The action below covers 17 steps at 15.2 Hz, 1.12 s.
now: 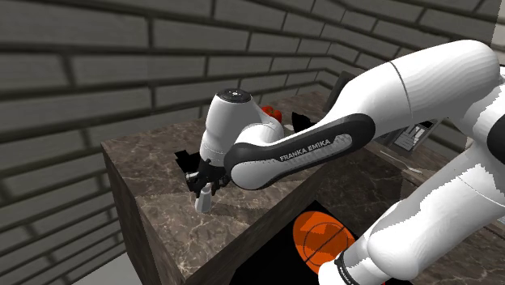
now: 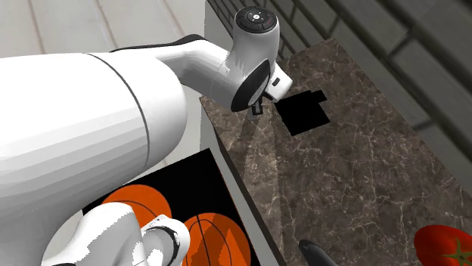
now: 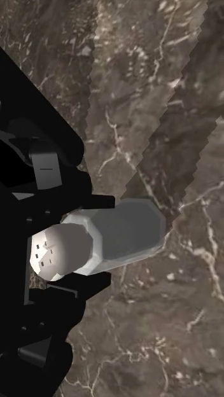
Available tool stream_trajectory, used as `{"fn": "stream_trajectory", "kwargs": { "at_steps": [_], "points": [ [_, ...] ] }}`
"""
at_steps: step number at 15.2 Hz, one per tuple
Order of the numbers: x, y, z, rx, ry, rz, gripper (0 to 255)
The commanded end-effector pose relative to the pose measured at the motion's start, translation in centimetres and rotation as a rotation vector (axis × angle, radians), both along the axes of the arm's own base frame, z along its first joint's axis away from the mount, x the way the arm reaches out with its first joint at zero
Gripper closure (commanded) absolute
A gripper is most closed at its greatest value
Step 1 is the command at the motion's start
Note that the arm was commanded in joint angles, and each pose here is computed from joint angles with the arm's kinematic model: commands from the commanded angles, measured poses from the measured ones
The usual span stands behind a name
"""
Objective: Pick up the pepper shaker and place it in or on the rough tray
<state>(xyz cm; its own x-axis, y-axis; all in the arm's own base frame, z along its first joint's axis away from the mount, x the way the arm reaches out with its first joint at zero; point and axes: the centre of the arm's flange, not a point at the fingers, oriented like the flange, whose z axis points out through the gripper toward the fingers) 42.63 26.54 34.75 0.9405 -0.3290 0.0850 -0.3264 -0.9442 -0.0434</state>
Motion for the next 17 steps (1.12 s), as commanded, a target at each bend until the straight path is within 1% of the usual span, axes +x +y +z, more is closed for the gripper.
{"fn": "stream_trajectory", "kwargs": {
  "at_steps": [1, 6, 17],
  "points": [
    [0.0, 0.0, 0.0, 0.000, 0.000, 0.000, 255],
    [0.0, 0.0, 0.0, 0.000, 0.000, 0.000, 255],
    [0.0, 0.0, 5.8, 0.000, 0.000, 0.000, 255]
  ]
}}
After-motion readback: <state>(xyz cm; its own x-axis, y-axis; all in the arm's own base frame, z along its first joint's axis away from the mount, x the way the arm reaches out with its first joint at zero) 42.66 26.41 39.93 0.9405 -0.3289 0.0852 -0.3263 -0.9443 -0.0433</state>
